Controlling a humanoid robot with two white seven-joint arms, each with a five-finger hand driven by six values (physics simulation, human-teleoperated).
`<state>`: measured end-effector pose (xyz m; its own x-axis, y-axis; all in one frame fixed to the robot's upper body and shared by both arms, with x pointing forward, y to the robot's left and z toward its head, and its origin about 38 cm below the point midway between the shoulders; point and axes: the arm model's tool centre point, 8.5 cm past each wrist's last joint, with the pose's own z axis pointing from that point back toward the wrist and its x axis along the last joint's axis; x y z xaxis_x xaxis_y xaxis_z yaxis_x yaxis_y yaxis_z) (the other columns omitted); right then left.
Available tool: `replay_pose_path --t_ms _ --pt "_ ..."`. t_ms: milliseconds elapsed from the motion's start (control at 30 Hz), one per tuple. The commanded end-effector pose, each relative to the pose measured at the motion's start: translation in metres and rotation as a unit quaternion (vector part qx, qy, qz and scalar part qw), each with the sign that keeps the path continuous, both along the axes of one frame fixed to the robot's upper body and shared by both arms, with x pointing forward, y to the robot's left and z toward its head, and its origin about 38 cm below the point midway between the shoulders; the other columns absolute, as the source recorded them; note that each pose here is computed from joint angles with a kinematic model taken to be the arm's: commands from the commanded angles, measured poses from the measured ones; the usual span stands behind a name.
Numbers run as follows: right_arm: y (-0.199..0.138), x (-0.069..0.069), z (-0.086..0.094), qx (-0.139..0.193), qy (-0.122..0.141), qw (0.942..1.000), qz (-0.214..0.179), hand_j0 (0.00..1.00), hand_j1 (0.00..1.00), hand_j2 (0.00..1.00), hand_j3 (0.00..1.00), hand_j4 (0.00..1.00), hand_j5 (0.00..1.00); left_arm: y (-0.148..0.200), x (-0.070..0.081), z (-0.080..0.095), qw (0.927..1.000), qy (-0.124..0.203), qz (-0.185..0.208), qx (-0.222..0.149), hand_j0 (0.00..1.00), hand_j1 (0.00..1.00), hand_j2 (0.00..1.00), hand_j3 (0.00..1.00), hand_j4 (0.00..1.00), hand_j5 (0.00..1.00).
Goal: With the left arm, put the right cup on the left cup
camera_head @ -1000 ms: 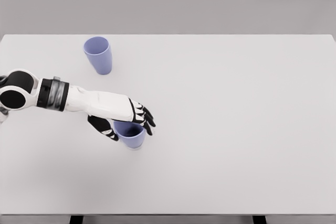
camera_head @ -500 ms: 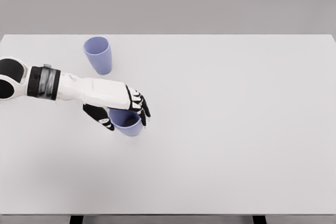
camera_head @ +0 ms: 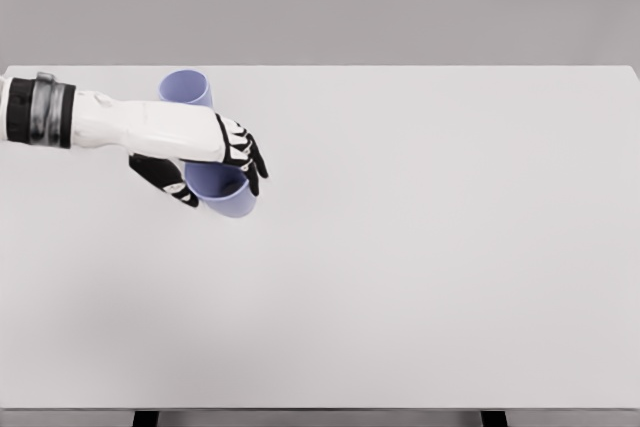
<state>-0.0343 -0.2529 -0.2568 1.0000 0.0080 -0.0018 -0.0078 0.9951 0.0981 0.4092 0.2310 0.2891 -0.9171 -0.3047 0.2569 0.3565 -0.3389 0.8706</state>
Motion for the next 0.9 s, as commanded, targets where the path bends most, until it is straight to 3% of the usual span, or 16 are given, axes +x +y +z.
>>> replay_pose_path --t_ms 0,467,867 --pt "0.0 0.0 0.0 0.0 0.0 1.0 0.0 1.0 1.0 1.0 1.0 1.0 1.0 0.004 0.001 0.001 1.0 0.001 0.006 0.0 0.61 0.61 0.61 0.61 0.61 0.61" --pt "0.0 0.0 0.0 0.0 0.0 1.0 0.0 1.0 1.0 1.0 1.0 1.0 1.0 0.034 0.032 0.039 0.997 -0.042 0.065 0.006 0.61 0.61 0.61 0.61 0.61 0.61" --pt "0.0 0.0 0.0 0.0 0.0 1.0 0.0 1.0 1.0 1.0 1.0 1.0 1.0 0.052 0.059 0.057 0.9919 -0.058 0.112 0.003 0.61 0.61 0.61 0.61 0.61 0.61"
